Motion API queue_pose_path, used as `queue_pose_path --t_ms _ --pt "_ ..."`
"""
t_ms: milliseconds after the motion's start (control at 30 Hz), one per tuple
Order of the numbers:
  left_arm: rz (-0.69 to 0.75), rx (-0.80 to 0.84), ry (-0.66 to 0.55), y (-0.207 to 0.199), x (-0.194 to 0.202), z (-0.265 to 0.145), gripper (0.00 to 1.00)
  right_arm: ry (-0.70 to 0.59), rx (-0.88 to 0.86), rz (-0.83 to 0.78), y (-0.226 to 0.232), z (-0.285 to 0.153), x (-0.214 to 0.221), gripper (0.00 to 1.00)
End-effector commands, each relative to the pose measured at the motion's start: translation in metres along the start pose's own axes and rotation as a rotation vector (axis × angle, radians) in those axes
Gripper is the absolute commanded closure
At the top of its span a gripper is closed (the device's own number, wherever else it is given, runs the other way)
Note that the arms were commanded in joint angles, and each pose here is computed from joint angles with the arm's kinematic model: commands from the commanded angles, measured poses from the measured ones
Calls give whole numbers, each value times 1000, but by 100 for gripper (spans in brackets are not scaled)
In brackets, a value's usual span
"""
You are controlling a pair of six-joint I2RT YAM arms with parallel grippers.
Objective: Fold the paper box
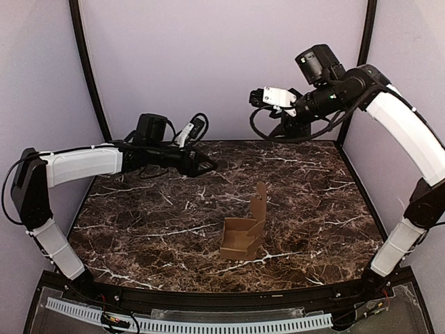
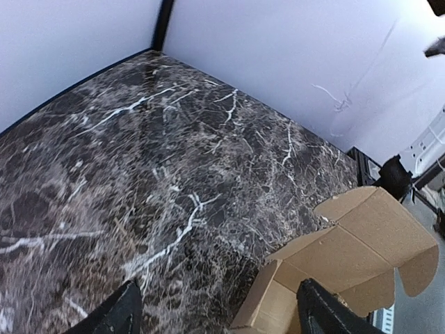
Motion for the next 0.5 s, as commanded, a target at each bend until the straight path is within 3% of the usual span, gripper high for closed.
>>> queue_pose_path --t_ms 0,200,467 --pt "236 168 91 -22 10 48 21 39 -103 148 0 -2 45 35" --pt "337 301 148 -41 22 106 20 83 -102 346 -10 -24 116 35" --pt "396 430 231 -72 38 126 20 106 -44 443 -1 -46 158 35"
Point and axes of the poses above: each gripper's point midway between its finger pads, its own z axis out along the fingers, its own y axis along the line the jaws close on, x = y × z, the point moved 2 cm from there along -z, back along the fingers, and after that the axes turned 9 degrees about z, right-handed, at the moved point
